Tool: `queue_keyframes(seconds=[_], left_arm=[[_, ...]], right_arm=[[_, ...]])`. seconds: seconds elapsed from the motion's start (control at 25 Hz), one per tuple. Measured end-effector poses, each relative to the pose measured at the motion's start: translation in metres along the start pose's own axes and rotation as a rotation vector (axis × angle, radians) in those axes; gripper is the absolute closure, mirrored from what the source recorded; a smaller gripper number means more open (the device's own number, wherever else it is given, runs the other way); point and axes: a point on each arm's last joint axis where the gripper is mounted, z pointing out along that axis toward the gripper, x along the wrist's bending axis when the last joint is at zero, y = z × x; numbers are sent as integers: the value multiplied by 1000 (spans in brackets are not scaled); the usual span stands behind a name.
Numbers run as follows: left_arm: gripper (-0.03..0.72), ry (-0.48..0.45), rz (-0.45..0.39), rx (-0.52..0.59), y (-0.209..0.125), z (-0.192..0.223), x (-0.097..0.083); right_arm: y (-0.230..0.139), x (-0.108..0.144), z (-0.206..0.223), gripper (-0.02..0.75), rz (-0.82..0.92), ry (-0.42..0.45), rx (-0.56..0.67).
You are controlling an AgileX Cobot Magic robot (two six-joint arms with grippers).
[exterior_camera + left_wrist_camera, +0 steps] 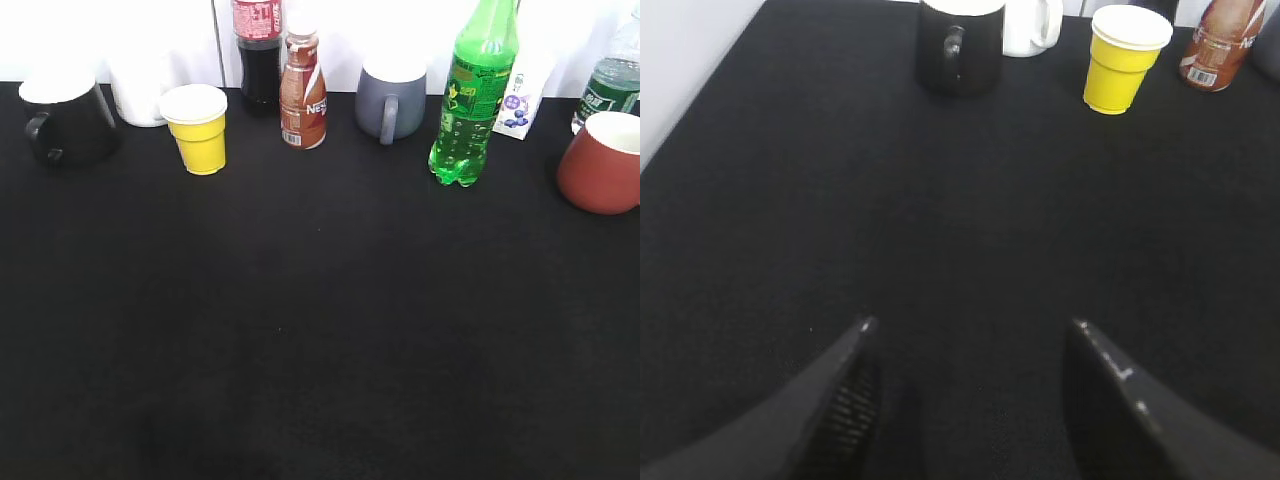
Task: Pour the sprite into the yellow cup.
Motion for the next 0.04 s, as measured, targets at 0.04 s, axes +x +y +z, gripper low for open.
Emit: queue_keyframes(seconds=[0.04], left_arm=[[251, 0, 0, 0, 0, 0, 0]], right_arm=[[0, 0, 0, 150, 0, 0, 0]])
